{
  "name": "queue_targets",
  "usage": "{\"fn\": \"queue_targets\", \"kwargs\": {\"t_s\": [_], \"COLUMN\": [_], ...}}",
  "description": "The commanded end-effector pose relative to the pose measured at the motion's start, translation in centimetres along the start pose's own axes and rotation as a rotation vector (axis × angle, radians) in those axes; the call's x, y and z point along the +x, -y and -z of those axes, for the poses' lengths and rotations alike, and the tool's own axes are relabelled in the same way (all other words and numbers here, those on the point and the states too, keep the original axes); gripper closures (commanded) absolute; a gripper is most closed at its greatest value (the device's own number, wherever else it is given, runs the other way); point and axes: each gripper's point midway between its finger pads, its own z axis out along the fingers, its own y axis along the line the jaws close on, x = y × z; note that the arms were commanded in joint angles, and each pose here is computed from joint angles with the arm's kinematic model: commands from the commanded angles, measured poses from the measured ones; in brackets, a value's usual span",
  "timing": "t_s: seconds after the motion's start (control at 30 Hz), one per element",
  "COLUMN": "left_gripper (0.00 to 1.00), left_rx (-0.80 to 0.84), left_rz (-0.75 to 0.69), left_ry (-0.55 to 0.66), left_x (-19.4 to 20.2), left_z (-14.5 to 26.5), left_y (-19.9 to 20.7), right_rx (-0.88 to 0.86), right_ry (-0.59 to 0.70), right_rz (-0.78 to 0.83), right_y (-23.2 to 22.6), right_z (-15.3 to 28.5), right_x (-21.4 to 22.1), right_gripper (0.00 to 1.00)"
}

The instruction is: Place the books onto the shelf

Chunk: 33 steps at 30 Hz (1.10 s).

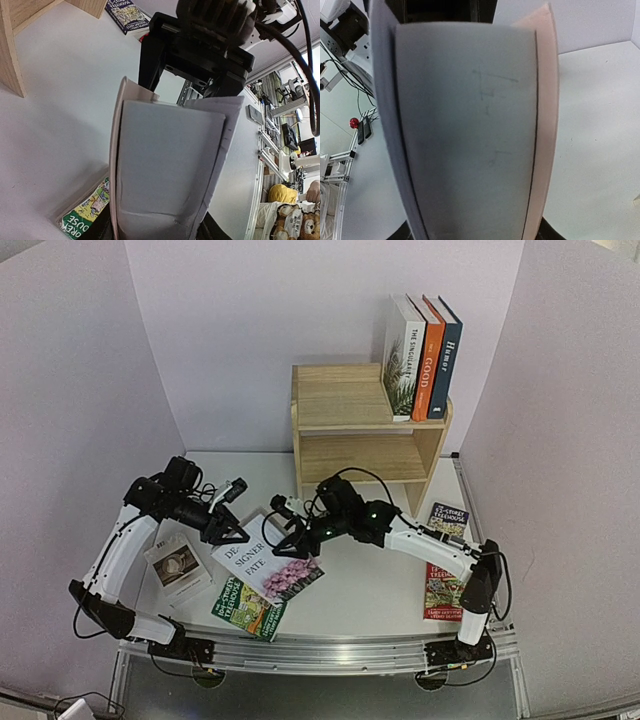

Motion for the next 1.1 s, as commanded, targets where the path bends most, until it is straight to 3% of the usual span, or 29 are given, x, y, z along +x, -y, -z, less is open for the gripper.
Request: {"fn": "queue_targets", "kwargs": {"t_s": [0.0, 0.07, 0.3, 0.4, 0.5, 0.63, 0.7, 0.8, 1.07], "left_gripper": [0.75, 0.76, 0.81, 0.77, 0.75, 0.75, 0.74, 0.74, 0.74], "left_rx": [0.099, 0.113, 0.074, 0.028, -0.027, -0.156, -0.176, -0.146, -0.089], "left_rz": [0.176, 0.263, 0.578, 0.777, 1.003, 1.213, 1.298, 1.382, 1.491], "left_ry": [0.000, 0.038, 0.183, 0.270, 0.341, 0.368, 0.378, 0.388, 0.395], "left_x": [1.2, 1.1, 2.3, 3.3, 5.2, 8.5, 9.8, 10.9, 11.9], "left_z": [0.6, 1.0, 2.7, 3.9, 5.2, 6.5, 6.8, 6.5, 5.7], "left_y": [1.6, 0.5, -5.1, -8.7, -12.6, -16.4, -17.3, -17.6, -17.9], "right_rx": [0.174, 0.280, 0.629, 0.700, 0.785, 0.797, 0.833, 0.902, 0.884], "right_ry": [0.161, 0.171, 0.233, 0.219, 0.145, -0.017, -0.071, -0.085, -0.056], "right_rz": [0.069, 0.048, -0.023, 0.081, 0.285, 0.618, 0.721, 0.769, 0.876], "right_y": [2.8, 4.5, 8.9, 7.3, 4.2, -0.5, -0.8, 0.2, 1.3], "right_z": [2.3, 2.8, 6.0, 5.2, 1.7, -6.4, -9.5, -11.9, -17.2], "right_x": [-5.5, -5.6, -6.5, -7.1, -6.7, -3.6, -2.3, -1.9, -1.2], "right_gripper": [0.23, 0.15, 0.11, 0.10, 0.09, 0.09, 0.09, 0.09, 0.10]}}
